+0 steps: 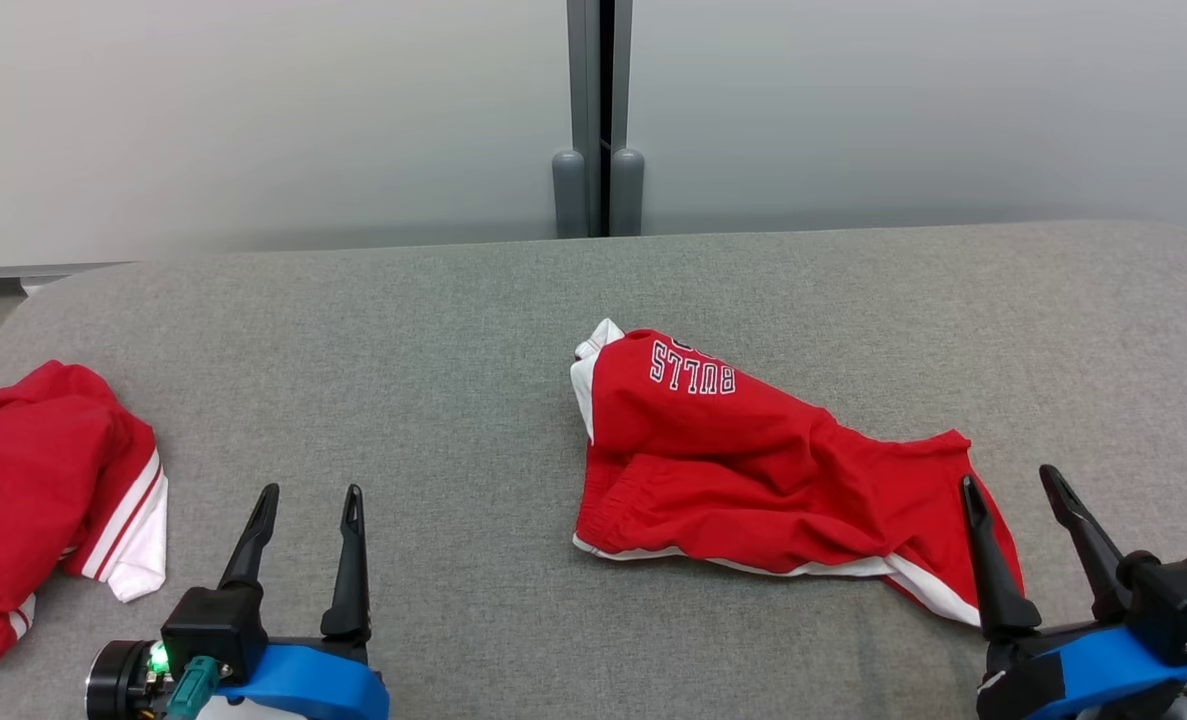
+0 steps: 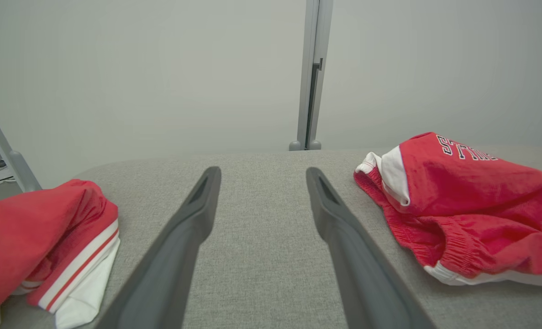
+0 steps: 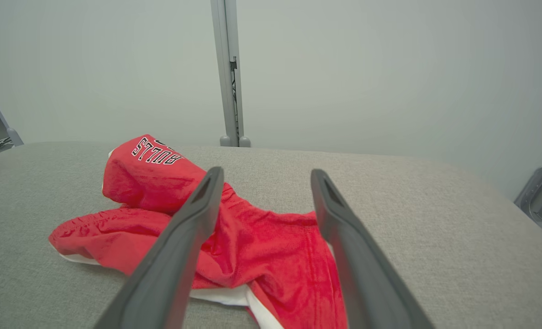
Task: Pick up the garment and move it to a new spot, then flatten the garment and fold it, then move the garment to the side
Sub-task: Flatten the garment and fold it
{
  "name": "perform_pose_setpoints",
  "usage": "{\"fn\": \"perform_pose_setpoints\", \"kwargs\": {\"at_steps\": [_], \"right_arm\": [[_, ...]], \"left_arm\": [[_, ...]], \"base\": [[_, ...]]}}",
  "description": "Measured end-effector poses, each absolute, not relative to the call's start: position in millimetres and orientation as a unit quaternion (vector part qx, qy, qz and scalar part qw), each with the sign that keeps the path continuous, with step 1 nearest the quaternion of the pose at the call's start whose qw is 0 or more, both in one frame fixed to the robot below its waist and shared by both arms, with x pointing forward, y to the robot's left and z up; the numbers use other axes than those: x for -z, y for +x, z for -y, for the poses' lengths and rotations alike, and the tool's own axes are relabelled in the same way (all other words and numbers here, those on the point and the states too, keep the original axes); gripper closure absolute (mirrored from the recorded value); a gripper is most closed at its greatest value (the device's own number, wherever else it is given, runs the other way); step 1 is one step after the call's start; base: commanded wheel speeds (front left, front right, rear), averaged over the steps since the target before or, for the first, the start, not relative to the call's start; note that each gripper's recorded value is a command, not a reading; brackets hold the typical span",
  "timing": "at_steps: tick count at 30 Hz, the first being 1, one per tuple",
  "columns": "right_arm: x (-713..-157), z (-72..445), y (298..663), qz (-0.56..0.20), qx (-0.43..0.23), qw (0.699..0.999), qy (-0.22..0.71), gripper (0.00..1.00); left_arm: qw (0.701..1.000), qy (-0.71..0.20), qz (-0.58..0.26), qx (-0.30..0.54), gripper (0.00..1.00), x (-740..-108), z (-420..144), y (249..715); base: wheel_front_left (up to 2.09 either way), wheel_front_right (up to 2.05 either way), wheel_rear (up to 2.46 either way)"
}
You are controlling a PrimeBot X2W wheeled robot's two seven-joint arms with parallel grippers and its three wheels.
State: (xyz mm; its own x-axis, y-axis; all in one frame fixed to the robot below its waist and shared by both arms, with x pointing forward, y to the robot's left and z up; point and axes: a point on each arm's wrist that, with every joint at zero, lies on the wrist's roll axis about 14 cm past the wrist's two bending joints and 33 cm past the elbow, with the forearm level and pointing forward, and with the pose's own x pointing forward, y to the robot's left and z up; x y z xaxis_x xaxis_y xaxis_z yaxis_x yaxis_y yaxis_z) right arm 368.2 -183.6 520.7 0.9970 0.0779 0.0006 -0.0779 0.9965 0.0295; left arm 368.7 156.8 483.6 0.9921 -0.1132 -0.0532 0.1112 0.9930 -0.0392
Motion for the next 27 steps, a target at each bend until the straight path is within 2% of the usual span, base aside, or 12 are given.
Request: {"fn": "perform_pose_setpoints", "kwargs": {"at_steps": [11, 18, 23, 27], "right_arm": [[-517.8, 182.1, 368.4, -0.007, -0.04, 0.999, 0.017, 0.0], [-508.5, 179.5, 377.6, -0.02, -0.044, 0.999, 0.016, 0.0], [-497.3, 179.8, 385.4, -0.036, -0.044, 0.998, 0.016, 0.0], [-489.6, 184.2, 388.9, -0.046, -0.037, 0.998, 0.016, 0.0]], "left_arm": [[0.997, -0.017, -0.026, 0.068, 0.0, -485.4, -151.0, 369.4], [0.986, -0.026, -0.028, 0.16, 0.0, -491.0, -100.0, 389.5], [0.959, -0.049, -0.12, 0.251, 0.0, -452.8, -41.4, 390.6], [0.932, -0.06, -0.206, 0.292, 0.0, -414.3, -14.8, 383.2]], "base": [[0.0, 0.0, 0.0], [0.0, 0.0, 0.0], [0.0, 0.0, 0.0], [0.0, 0.0, 0.0]]}}
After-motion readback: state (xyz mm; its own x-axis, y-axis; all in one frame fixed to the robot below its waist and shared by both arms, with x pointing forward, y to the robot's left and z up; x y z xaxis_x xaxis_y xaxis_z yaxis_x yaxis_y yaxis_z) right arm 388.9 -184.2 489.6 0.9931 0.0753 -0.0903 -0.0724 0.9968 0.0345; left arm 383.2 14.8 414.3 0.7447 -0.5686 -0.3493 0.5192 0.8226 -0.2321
